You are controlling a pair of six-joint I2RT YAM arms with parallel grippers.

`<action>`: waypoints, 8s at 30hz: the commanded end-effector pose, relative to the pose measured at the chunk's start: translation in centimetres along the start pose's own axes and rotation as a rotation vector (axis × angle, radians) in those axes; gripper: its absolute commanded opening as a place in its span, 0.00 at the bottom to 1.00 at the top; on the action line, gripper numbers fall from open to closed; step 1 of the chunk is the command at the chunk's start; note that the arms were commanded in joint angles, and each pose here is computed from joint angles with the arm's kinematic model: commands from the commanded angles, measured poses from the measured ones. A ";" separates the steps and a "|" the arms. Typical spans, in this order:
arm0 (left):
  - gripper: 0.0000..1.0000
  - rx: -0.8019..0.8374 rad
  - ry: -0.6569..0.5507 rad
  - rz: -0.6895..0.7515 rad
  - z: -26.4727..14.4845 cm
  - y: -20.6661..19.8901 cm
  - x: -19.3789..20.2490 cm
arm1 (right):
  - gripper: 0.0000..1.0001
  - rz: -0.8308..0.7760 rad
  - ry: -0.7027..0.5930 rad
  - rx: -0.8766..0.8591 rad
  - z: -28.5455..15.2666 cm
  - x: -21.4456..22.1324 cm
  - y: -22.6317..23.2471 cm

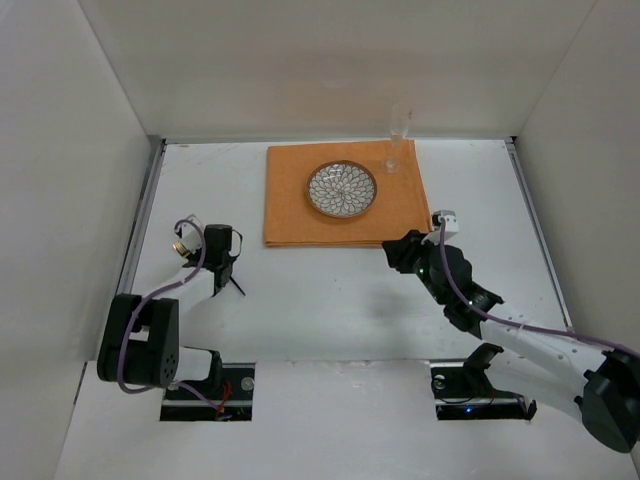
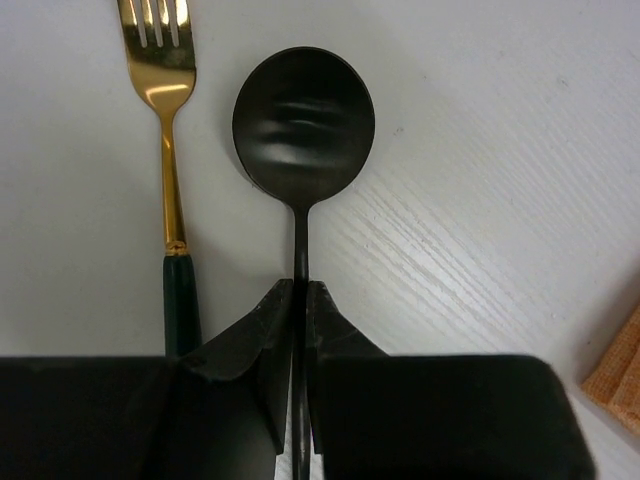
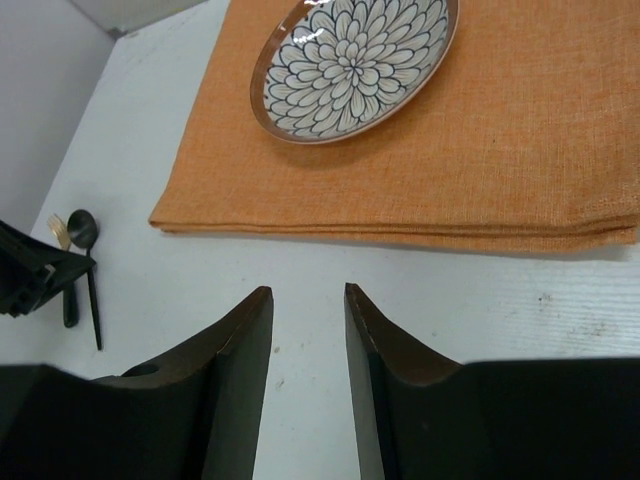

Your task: Set the dinner table for one person

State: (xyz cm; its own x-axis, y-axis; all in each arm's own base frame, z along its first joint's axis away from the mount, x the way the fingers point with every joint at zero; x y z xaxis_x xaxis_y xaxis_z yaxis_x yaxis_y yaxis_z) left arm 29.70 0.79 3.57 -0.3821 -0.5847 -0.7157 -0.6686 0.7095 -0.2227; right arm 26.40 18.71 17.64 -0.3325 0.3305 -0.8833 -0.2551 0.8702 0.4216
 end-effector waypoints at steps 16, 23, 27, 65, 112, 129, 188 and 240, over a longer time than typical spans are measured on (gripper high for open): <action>0.00 0.641 -0.064 0.149 -15.5 -22.9 -2.8 | 0.78 0.135 -0.212 0.148 -1.4 -3.6 -4.1; 0.00 0.874 0.016 0.186 -18.6 -35.7 0.8 | 0.67 0.268 -0.300 0.275 -2.8 -4.4 -8.9; 0.00 0.937 0.066 0.187 -18.3 -41.4 3.6 | 0.38 0.286 -0.297 0.269 -2.9 -4.4 -9.4; 0.04 0.875 0.230 0.100 -10.2 -48.9 16.4 | 0.48 0.270 -0.281 0.187 -2.4 -4.9 -8.0; 0.43 0.472 -0.042 0.077 -12.5 -17.2 -1.8 | 0.23 0.217 -0.163 0.143 -0.5 -2.9 -5.7; 0.42 -0.012 0.029 -0.143 -4.5 4.7 -1.3 | 0.32 0.195 -0.188 0.100 -1.0 -3.2 -4.6; 0.00 0.559 0.064 0.394 -4.8 -22.4 -1.4 | 0.39 0.114 -0.190 0.185 -0.7 -3.0 -4.9; 1.00 0.548 0.037 0.294 -4.8 -22.6 -2.1 | 0.59 0.111 -0.178 0.167 -0.5 -2.7 -4.5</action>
State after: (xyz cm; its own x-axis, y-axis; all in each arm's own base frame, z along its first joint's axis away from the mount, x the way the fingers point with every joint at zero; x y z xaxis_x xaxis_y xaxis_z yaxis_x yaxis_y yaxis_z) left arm 43.14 -16.05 8.52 -0.6218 -0.3020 -0.7226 -0.1209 0.9486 -0.2925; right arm 27.56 13.55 15.88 -0.2437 0.4384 -0.8651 -0.0399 0.8867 0.4606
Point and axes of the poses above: each gripper's point midway between its finger pads, its own z axis out along the fingers, its own y axis along the line the jaws close on, x = y × z, the point moved 2 cm from there along -z, back along the fingers, and after that the axes turned 4 degrees about -z, right-handed, at the moved point
